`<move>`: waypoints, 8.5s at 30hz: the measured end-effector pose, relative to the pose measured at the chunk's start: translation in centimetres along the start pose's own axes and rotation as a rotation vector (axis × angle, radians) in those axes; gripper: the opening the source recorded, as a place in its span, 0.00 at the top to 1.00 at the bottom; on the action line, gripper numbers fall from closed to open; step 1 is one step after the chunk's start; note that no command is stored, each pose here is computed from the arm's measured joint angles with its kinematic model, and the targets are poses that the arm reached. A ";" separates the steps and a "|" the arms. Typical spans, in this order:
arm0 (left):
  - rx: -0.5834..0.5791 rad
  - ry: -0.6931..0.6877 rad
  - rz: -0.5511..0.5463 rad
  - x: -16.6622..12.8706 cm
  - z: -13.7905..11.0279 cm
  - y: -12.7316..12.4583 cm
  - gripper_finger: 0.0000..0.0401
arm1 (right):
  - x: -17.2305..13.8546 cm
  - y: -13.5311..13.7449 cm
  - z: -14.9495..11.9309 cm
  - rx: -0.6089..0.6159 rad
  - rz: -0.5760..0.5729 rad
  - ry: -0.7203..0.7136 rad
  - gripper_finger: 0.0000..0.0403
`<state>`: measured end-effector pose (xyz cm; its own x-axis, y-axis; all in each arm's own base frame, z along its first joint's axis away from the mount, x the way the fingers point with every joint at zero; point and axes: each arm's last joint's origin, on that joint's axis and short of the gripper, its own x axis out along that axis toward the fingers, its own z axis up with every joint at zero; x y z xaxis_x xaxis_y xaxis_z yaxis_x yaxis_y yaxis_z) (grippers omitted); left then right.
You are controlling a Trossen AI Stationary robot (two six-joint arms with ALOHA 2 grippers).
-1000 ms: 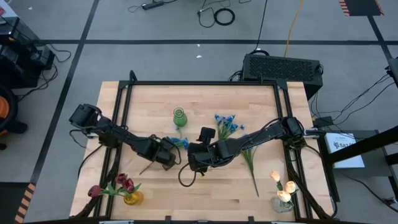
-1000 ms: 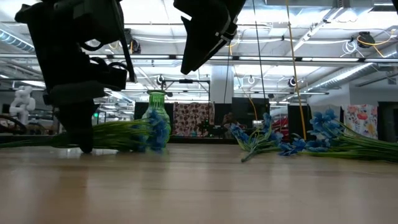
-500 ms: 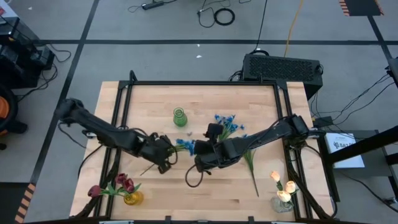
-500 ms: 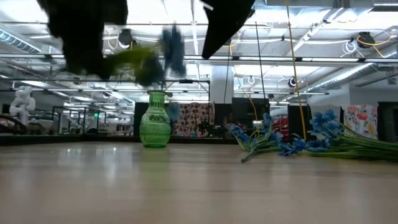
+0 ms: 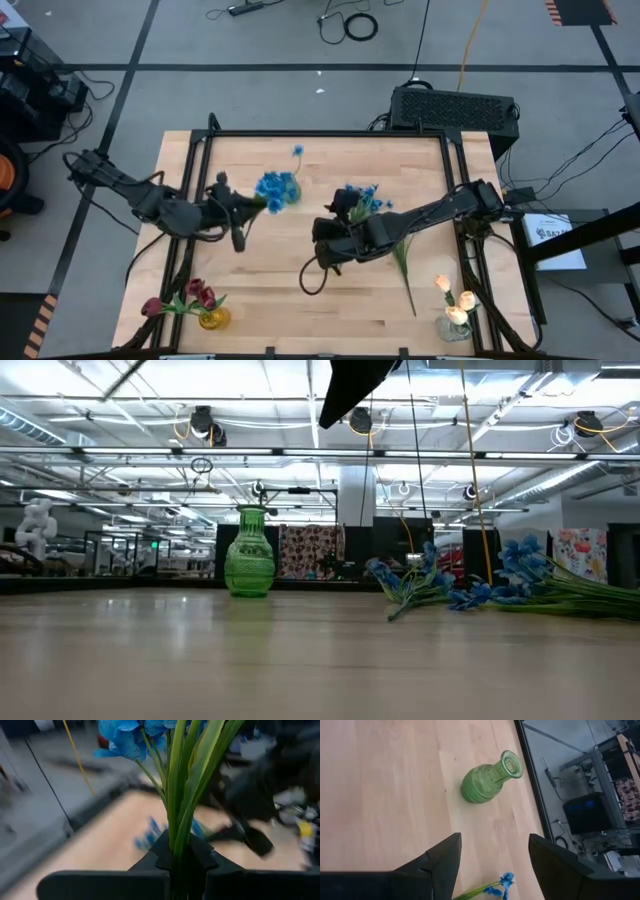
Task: Sort flowers into vase by color
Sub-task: Put the left blue flowers into the green vase, then put the top blue flowers into the green vase
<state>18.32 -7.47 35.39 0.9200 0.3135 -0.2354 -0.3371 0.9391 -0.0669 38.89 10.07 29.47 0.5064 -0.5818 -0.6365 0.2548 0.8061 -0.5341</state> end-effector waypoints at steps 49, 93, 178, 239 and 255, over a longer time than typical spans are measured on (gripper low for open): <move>0.084 -0.599 0.162 7.3 -8.4 12.5 0.94 | 1.6 -1.6 0.1 -0.013 -0.028 0.037 0.44; 0.067 -0.479 0.267 11.3 -12.4 11.1 0.54 | 2.1 -2.1 -0.1 0.016 -0.011 0.074 0.44; 0.210 -0.336 0.123 -5.4 -2.9 0.0 0.08 | 8.1 6.9 -4.5 1.076 -0.077 0.515 0.14; 0.276 -0.325 0.061 -6.2 -3.5 -0.6 0.08 | 13.1 6.9 -10.7 1.118 -0.360 0.529 0.80; 0.277 -0.325 0.061 -6.2 -3.5 -0.6 0.08 | 13.9 6.2 -10.6 1.110 -0.307 0.609 0.70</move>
<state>12.12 -10.52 33.51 0.9302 0.3558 0.0899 -0.3669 0.9061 0.2108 38.82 5.81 11.43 -0.0714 -0.4765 -0.8763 0.9820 0.1206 -0.1456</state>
